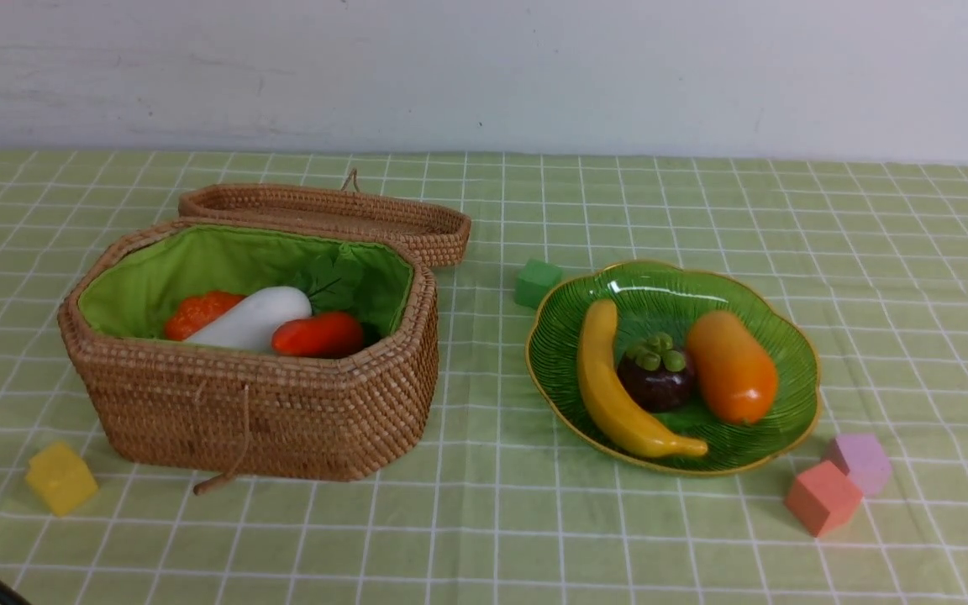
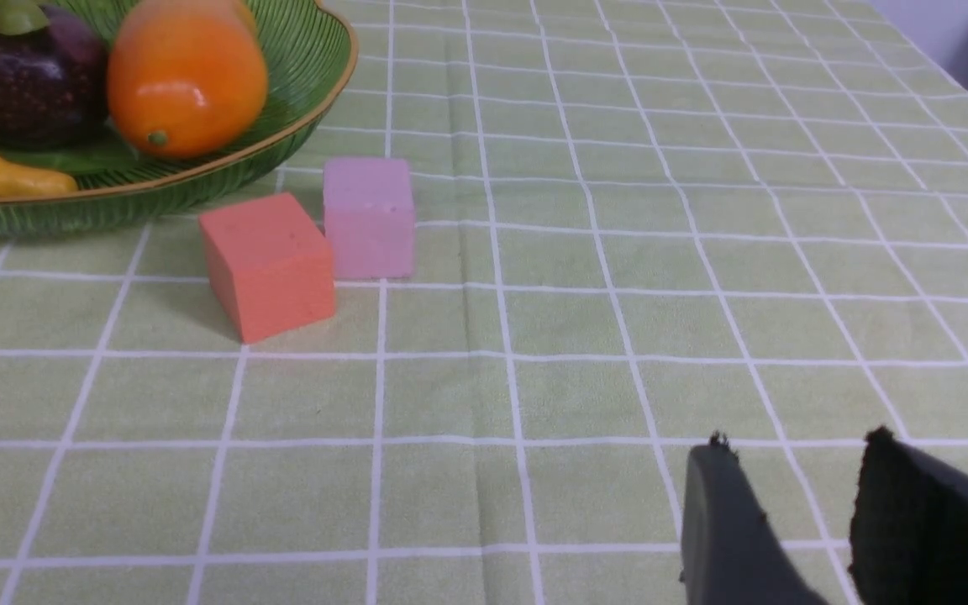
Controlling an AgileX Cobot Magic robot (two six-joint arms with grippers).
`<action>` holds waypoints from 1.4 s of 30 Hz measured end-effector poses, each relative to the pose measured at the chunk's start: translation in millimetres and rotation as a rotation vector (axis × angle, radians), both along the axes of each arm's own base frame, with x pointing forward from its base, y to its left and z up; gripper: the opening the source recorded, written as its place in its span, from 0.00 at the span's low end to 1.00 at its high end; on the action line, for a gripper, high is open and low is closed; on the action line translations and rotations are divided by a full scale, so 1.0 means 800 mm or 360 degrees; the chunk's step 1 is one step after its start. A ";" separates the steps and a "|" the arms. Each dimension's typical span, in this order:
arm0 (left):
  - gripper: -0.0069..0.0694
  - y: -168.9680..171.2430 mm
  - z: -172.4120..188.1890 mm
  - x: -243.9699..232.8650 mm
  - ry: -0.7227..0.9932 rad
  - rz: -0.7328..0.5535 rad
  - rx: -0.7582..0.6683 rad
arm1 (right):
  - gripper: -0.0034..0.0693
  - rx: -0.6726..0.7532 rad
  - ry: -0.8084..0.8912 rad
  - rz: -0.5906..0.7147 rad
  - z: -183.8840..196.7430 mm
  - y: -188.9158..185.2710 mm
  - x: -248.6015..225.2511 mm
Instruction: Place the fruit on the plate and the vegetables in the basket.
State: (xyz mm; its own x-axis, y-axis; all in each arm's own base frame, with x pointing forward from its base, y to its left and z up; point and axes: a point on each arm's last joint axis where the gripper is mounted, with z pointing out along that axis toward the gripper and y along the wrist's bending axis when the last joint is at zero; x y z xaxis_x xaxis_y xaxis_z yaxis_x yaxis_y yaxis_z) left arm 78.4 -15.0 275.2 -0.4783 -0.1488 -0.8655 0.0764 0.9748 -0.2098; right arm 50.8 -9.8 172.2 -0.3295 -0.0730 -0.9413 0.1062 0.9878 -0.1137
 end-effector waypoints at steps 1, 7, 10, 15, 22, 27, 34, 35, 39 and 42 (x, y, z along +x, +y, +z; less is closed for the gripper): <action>0.07 0.000 0.000 0.000 0.0000 0.0000 0.0000 | 0.38 0.0000 0.0000 0.0000 0.000 0.000 0.000; 0.07 0.000 0.001 -0.003 -0.0019 0.0000 -0.0004 | 0.38 0.0000 0.0000 0.0000 0.000 0.000 0.000; 0.07 0.002 0.005 -0.013 -0.0099 0.0000 -0.0016 | 0.38 0.0000 0.0000 0.0000 0.000 0.000 0.000; 0.08 0.005 0.009 -0.033 -0.0245 0.0000 -0.0037 | 0.38 0.0000 0.0000 0.0000 0.000 0.000 0.000; 0.08 0.008 -0.019 -0.056 -0.0380 0.0001 -0.0057 | 0.38 0.0000 0.0000 0.0000 0.000 0.000 0.000; 0.09 0.010 -0.065 -0.049 -0.0308 0.0075 -0.0043 | 0.38 0.0000 0.0000 0.0000 0.000 0.000 0.000; 0.09 0.012 -0.093 -0.037 -0.0368 0.0151 -0.0046 | 0.38 0.0000 0.0000 0.0000 0.000 0.000 0.000; 0.09 0.012 -0.101 -0.035 -0.0361 0.0153 -0.0044 | 0.38 0.0000 0.0000 0.0000 0.000 0.000 0.000; 0.10 0.012 -0.130 -0.033 -0.0254 0.0154 -0.0034 | 0.38 0.0000 0.0000 0.0000 0.000 0.000 0.000; 0.10 0.012 -0.131 -0.033 -0.0257 0.0153 -0.0031 | 0.38 0.0000 0.0000 0.0000 0.000 0.000 0.000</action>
State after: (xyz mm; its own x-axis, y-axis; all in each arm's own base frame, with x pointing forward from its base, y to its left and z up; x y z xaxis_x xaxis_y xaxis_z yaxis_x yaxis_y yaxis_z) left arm 52.3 -5.7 170.1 -0.3162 -0.2045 -0.9264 0.0173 0.9751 -0.2212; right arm 50.8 -9.8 172.2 -0.3295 -0.0730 -0.9413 0.1062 0.9878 -0.1137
